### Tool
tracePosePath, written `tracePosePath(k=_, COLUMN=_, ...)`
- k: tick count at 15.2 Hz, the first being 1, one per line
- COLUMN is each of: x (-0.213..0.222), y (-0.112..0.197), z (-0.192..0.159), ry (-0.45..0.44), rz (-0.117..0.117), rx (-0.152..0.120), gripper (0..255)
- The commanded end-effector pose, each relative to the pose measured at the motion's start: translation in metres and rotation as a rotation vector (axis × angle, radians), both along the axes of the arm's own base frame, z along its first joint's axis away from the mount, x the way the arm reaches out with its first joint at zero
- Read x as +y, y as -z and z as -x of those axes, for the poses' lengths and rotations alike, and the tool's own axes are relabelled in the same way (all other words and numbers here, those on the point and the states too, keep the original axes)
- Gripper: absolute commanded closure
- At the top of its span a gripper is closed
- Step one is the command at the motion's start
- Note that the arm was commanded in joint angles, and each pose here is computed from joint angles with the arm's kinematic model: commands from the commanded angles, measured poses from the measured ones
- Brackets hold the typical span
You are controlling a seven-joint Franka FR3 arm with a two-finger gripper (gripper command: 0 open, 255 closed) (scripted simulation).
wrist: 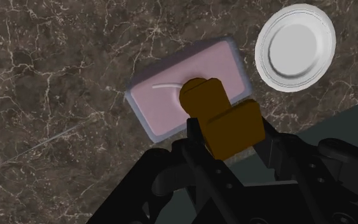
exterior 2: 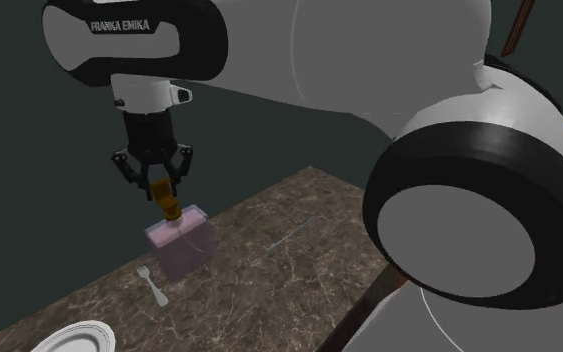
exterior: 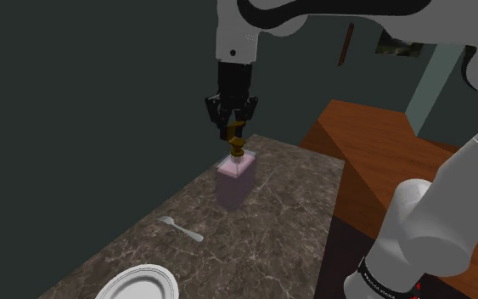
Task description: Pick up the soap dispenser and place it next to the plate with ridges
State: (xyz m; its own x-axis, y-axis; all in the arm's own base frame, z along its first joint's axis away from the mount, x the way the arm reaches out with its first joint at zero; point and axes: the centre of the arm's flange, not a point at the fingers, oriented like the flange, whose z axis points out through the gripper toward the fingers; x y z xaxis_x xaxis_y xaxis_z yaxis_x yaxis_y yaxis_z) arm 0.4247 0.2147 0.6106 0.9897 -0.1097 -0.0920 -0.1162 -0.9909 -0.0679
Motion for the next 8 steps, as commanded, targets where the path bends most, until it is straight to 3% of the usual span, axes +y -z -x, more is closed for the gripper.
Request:
tracePosePath(k=1, x=0.022, y=-0.006, z=0.017, ry=0.001, rz=0.000, rx=0.000, gripper=255)
tracePosePath(k=8, x=0.091, y=-0.029, z=0.073, ry=0.001, rz=0.000, rx=0.000, gripper=255)
